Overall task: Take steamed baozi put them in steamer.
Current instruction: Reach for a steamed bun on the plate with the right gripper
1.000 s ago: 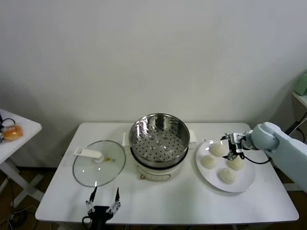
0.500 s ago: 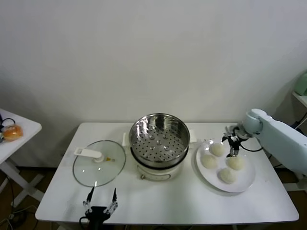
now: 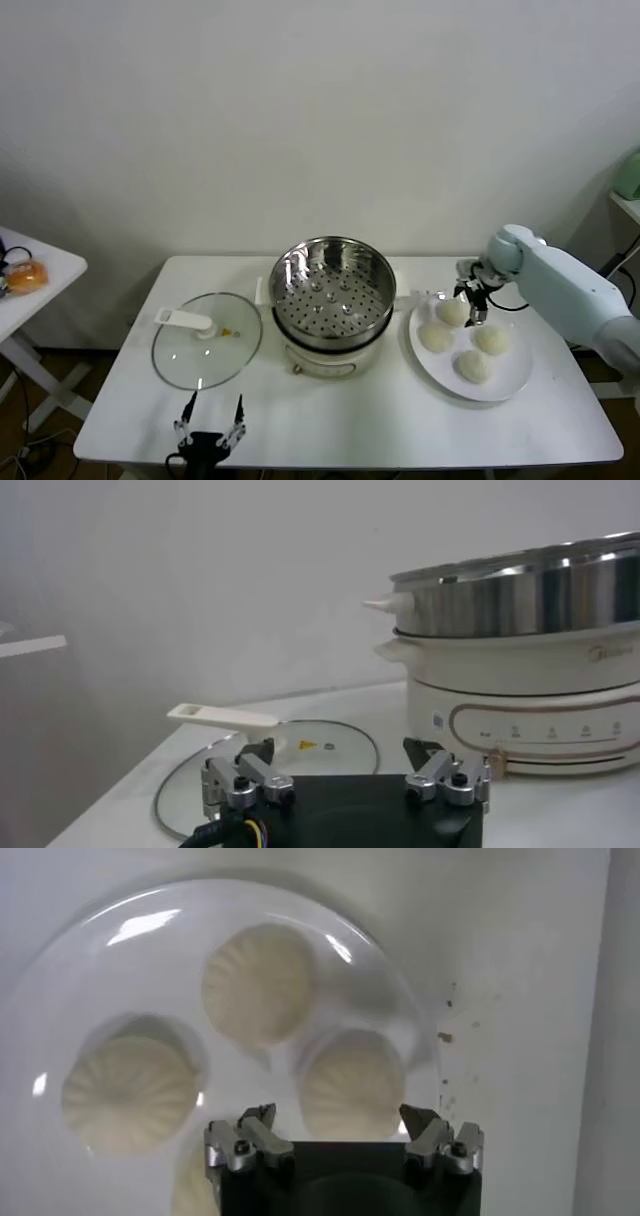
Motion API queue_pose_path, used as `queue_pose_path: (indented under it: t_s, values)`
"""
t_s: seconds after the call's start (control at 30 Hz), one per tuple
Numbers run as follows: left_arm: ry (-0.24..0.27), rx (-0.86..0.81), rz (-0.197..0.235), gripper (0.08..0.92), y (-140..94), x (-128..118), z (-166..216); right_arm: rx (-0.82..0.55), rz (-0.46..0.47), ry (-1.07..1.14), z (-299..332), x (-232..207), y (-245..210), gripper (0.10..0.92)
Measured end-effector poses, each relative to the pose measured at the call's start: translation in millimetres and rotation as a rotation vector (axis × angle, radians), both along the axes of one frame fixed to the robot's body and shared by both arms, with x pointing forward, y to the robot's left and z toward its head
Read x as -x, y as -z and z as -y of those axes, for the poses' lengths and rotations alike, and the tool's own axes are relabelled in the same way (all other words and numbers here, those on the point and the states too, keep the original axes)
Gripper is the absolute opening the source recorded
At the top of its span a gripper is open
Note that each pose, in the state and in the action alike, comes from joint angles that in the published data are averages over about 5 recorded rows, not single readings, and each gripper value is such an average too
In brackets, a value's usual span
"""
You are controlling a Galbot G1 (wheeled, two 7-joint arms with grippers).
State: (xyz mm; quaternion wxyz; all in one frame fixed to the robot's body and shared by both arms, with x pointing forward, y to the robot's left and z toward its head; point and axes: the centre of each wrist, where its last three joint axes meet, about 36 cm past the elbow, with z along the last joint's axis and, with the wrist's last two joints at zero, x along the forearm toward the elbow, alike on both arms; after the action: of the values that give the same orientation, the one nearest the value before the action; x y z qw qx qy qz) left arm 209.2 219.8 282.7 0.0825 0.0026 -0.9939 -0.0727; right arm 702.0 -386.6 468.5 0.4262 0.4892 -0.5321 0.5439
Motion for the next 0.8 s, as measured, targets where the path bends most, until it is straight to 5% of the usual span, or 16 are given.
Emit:
queue_pose_path:
  t_s: [0.43,0.8]
  values:
    - [0.006,-0.012,0.005,0.823,1.5,1.3,-2.2,-0.002,0.001,-0.014,-0.2,-5.2,11.9,0.816]
    - [0.005,-0.015,0.009,0.823,2.4,1.3,-2.6,-0.001,0.009,-0.030,0.2,-5.7,13.3,0.672]
